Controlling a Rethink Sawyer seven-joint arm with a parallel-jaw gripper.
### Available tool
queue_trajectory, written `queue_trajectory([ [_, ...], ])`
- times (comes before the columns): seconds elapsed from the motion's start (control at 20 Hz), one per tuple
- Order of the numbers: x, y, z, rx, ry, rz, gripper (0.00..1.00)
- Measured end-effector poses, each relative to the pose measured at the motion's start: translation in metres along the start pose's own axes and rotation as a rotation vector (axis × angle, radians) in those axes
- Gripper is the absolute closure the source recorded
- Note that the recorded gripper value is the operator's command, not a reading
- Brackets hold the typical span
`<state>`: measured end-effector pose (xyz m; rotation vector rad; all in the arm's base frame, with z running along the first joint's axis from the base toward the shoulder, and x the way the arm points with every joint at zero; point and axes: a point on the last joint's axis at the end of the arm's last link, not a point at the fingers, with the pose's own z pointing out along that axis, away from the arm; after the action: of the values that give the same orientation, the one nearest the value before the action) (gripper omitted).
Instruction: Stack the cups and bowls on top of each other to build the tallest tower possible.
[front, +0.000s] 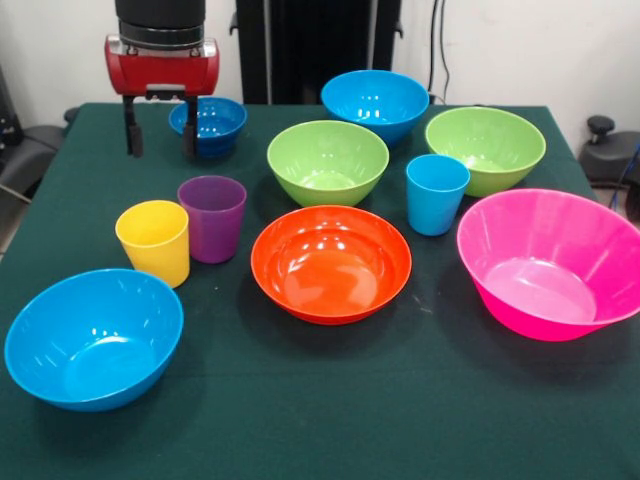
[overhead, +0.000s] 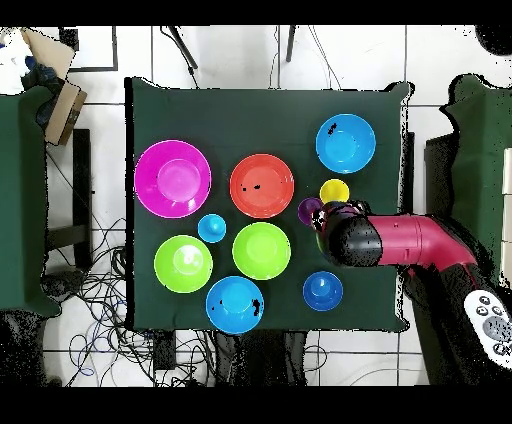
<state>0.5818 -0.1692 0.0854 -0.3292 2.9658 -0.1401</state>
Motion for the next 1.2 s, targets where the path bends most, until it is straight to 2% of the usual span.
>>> queue_trajectory([
  [0.55,0.006,0.001,0.004,-0.014,0.016,0.026,0.00],
  [0.75,0.009,0.000,0.004,-0.016,0.034,0.035,0.00],
  [1.2,0.016,0.010,0.003,-0.029,0.106,0.026,0.00],
])
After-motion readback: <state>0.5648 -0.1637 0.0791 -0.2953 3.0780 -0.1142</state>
